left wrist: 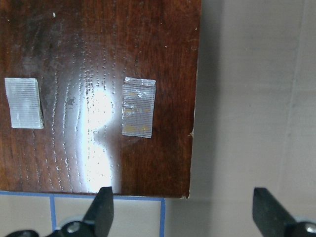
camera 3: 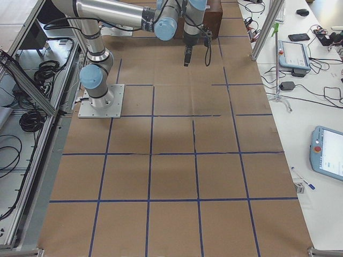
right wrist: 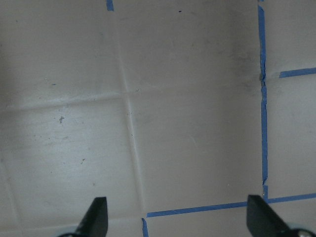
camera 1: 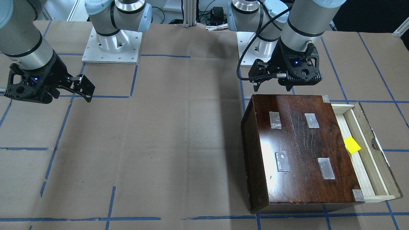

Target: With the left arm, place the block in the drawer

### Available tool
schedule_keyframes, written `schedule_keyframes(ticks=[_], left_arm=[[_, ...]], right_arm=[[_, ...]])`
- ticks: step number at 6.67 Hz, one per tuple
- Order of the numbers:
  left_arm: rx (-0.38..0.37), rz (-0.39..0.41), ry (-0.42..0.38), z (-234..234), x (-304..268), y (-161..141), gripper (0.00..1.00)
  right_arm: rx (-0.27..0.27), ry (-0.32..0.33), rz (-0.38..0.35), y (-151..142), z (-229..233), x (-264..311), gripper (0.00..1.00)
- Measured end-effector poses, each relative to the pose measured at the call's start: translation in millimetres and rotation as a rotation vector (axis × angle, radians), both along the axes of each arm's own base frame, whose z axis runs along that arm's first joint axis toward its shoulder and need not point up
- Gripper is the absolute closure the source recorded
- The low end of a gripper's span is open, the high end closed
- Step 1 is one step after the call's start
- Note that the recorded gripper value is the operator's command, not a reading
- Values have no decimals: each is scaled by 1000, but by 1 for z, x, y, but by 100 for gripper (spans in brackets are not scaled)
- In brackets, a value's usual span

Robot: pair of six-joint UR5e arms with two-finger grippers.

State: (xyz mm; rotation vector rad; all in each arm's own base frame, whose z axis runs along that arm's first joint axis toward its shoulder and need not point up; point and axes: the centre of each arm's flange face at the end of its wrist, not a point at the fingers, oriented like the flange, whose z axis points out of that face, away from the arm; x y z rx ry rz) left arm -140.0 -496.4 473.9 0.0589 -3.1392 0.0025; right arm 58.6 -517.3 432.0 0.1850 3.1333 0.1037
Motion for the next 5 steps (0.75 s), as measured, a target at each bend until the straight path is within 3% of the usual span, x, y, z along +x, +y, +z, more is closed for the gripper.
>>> schedule_keyframes(ticks=[5], left_arm=[[-10,-1,0,4,0,-1,2]], right_arm=[[-1,0,0,0,0,0,0]])
